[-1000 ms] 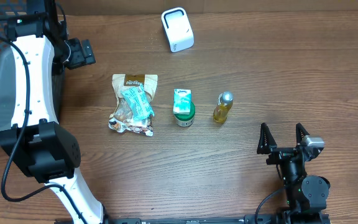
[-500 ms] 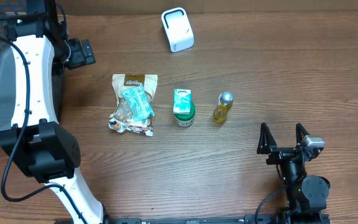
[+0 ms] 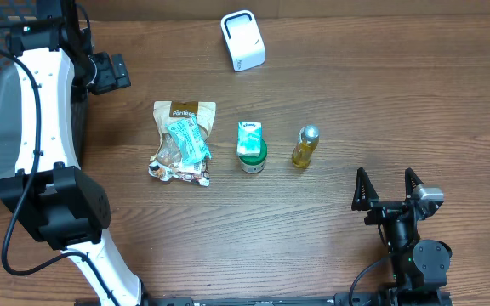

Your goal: Scan the item barcode

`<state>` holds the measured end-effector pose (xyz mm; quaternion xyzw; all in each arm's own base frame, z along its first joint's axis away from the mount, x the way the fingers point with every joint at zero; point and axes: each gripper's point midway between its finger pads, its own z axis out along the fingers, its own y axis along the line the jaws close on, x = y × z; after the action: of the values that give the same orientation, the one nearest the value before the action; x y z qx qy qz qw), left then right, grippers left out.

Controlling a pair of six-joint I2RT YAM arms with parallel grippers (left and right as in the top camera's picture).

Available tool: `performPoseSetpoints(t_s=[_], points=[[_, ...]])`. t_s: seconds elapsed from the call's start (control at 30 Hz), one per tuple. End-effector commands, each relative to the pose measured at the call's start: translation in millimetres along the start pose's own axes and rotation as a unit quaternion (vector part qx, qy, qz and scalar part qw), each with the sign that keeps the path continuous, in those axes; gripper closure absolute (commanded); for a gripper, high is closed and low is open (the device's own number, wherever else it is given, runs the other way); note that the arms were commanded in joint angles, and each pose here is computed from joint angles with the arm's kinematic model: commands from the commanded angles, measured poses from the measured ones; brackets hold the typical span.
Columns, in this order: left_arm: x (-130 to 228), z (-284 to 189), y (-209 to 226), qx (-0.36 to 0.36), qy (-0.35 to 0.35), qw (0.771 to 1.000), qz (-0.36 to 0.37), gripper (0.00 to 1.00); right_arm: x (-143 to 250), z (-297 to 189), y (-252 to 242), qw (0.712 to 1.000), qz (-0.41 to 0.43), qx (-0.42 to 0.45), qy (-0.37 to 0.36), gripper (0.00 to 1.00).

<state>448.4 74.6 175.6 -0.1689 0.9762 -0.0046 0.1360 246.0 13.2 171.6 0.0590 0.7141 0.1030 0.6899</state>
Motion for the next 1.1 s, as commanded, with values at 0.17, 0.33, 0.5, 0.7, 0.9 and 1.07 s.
performPoseSetpoints(t_s=[0.17, 0.33, 0.5, 0.7, 0.9, 1.07], points=[[-5.8, -6.3, -2.5, 0.007, -0.011, 1.000, 0.009, 0.00, 1.6, 0.2, -0.9, 1.000, -0.002, 0.000, -0.002, 0.00], [-5.8, -6.3, -2.5, 0.007, -0.011, 1.000, 0.009, 0.01, 1.6, 0.2, -0.8, 1.000, -0.002, 0.000, -0.002, 0.00], [-5.9, -6.3, -2.5, 0.007, -0.012, 1.000, 0.009, 0.00, 1.6, 0.2, -0.8, 1.000, -0.002, 0.000, -0.002, 0.00], [-5.9, -6.3, -2.5, 0.007, -0.012, 1.000, 0.009, 0.01, 1.4, 0.2, -0.8, 1.000, -0.002, 0.000, -0.002, 0.00], [-5.9, -6.3, -2.5, 0.007, -0.012, 1.000, 0.009, 0.00, 1.3, 0.2, -0.2, 1.000, -0.002, -0.001, -0.002, 0.00], [-5.9, -6.3, -2.5, 0.007, -0.012, 1.000, 0.009, 0.00, 1.0, 0.0, 1.3, 1.000, -0.002, -0.005, -0.002, 0.00]])
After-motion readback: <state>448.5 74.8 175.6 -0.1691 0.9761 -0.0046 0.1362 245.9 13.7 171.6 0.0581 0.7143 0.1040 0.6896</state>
